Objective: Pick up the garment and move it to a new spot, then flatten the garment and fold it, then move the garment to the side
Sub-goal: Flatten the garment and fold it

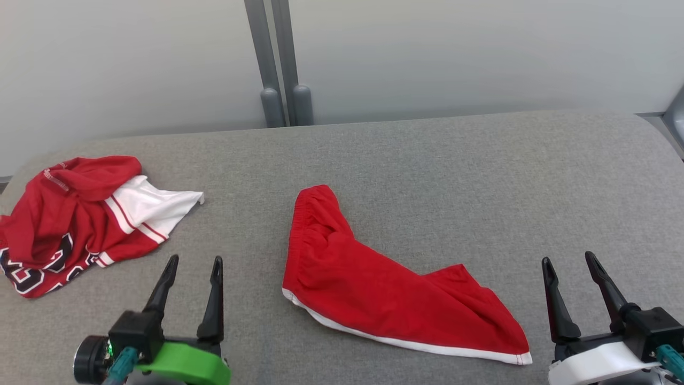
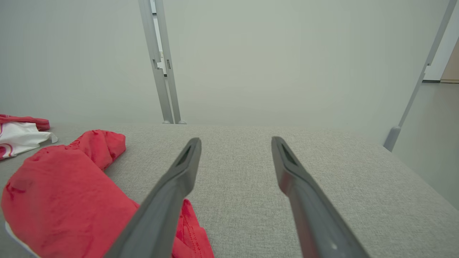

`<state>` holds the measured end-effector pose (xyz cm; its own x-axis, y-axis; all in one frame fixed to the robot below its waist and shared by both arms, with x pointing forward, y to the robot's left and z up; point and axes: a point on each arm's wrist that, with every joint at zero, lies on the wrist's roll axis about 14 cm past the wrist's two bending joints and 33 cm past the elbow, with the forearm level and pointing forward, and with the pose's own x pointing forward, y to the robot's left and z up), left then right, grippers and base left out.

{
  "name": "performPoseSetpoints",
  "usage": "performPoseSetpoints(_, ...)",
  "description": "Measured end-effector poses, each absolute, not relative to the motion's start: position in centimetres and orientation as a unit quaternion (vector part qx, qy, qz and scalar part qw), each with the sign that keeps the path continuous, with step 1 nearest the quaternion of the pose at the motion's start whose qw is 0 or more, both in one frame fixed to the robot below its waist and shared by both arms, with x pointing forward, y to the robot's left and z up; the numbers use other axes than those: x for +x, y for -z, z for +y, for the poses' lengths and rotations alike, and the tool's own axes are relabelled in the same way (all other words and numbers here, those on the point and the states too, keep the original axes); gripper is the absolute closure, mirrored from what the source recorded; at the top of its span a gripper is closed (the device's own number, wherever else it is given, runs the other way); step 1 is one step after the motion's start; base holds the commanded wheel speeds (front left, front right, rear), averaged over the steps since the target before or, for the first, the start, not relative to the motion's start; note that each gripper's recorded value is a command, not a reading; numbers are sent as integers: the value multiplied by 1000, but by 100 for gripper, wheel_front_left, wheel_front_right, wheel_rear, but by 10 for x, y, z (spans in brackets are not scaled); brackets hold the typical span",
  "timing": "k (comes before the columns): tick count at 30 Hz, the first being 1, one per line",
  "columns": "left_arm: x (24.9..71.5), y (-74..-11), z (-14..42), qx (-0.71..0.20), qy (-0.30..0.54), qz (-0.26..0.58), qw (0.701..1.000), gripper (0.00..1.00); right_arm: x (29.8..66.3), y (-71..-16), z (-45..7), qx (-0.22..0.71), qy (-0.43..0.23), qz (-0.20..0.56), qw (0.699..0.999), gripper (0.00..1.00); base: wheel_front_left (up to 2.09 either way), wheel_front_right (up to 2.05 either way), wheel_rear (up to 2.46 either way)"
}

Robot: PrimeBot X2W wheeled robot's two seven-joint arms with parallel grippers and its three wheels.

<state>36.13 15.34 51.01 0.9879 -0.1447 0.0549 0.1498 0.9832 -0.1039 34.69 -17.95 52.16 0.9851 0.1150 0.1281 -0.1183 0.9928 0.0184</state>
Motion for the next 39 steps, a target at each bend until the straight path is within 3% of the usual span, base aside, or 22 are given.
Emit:
performPoseSetpoints(12, 315, -481, 196, -80, 11, -1, 997, 0, 336, -511, -186, 10, -51, -47, 998, 0, 0, 0, 0)
performPoseSetpoints(39, 310, -459, 207, -123, -21, 24, 992, 0, 320, -505, -196, 20, -24, -41, 999, 0, 0, 0, 0)
